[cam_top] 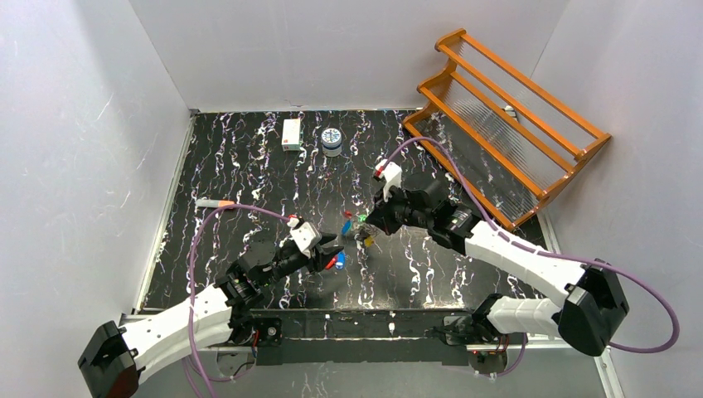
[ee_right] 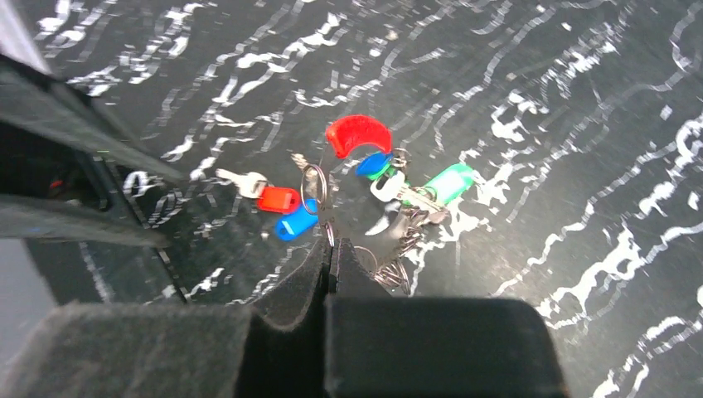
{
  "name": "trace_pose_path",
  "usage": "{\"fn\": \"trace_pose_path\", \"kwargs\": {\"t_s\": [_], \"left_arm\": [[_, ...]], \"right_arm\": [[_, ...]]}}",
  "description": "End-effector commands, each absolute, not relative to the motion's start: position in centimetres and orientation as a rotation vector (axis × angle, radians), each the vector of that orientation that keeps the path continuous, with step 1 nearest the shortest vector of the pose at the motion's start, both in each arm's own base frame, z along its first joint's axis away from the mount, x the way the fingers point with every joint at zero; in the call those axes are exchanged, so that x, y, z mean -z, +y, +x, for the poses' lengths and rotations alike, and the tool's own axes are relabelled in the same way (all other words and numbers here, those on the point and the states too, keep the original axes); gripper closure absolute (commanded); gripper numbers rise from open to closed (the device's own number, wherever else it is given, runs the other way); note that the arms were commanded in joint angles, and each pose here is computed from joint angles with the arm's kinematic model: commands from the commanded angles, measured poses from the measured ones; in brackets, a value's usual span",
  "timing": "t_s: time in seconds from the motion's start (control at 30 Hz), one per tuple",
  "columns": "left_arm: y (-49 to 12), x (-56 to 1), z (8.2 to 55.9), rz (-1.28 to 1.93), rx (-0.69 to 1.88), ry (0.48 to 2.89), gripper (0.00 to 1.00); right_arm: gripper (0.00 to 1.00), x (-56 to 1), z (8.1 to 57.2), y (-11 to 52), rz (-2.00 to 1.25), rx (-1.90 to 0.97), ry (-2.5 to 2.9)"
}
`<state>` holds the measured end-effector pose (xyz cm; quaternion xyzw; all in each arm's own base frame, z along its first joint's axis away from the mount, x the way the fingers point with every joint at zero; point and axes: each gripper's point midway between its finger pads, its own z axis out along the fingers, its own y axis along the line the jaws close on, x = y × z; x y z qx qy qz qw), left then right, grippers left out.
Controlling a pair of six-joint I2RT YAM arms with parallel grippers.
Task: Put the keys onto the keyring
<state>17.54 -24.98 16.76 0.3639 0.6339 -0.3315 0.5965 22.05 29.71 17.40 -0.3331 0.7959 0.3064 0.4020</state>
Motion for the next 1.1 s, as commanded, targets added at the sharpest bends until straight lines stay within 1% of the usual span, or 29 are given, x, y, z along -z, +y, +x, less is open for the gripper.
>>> {"fn": "trace_pose_path", "kwargs": {"t_s": [0.0, 0.07, 0.2, 0.3, 0.33, 0.37, 0.4, 0.43, 0.47, 0.5, 0.53, 0.57, 0.63, 0.77, 0.9, 1.07], "left_arm": [[-25.3, -18.9, 17.4, 0.84, 0.787, 1.416, 0.66], [-25.3, -18.9, 17.4, 0.838, 0.787, 1.417, 0.66], [-25.4, -18.9, 17.3, 0.836, 0.798, 1.418, 0.66], [-25.3, -18.9, 17.3, 0.833, 0.801, 1.42, 0.66], [-25.3, -19.0, 17.3, 0.832, 0.803, 1.419, 0.66], [-25.3, -18.9, 17.2, 0.831, 0.803, 1.419, 0.66], [-25.3, -18.9, 17.2, 0.83, 0.803, 1.419, 0.66], [-25.2, -18.9, 17.3, 0.828, 0.8, 1.419, 0.66], [-25.2, -18.9, 17.3, 0.824, 0.796, 1.422, 0.66], [-25.1, -18.8, 17.4, 0.821, 0.792, 1.424, 0.66], [-25.1, -18.7, 17.5, 0.818, 0.788, 1.428, 0.65], [-25.0, -18.6, 17.5, 0.813, 0.785, 1.433, 0.66], [-24.8, -18.3, 17.8, 0.798, 0.771, 1.448, 0.66], [-24.3, -17.5, 18.5, 0.741, 0.745, 1.505, 0.66], [-24.0, -16.5, 19.2, 0.677, 0.729, 1.568, 0.66], [-23.9, -15.4, 20.1, 0.599, 0.717, 1.654, 0.66]], "right_arm": [[0.99, -20.7, 20.8, 31.1, -0.894, -0.965, 1.862], [0.99, -20.3, 21.7, 30.5, -0.827, -1.034, 1.902], [0.99, -17.4, 23.7, 28.0, -0.654, -1.251, 2.052], [0.99, -15.1, 25.1, 26.6, -0.553, -1.311, 2.159], [0.93, -14.3, 25.6, 26.2, -0.525, -1.312, 2.2], [0.84, -13.5, 26.1, 25.9, -0.487, -1.302, 2.245], [0.71, -12.8, 26.7, 25.4, -0.455, -1.278, 2.287], [0.6, -12.0, 27.2, 25.0, -0.422, -1.238, 2.326], [0.47, -11.5, 27.7, 24.5, -0.39, -1.188, 2.36], [0.27, -11.2, 28.2, 24.1, -0.368, -1.141, 2.374], [0.11, -11.2, 28.6, 23.7, -0.357, -1.099, 2.371], [0.07, -11.5, 28.9, 23.4, -0.349, -1.058, 2.361], [0.03, -11.6, 29.7, 22.6, -0.325, -0.975, 2.352], [0.01, -11.5, 30.2, 21.6, -0.317, -0.886, 2.343], [0.01, -9.9, 29.8, 21.6, -0.328, -0.881, 2.41], [0.07, -8.2, 29.3, 22.7, -0.39, -0.96, 2.455]]}}
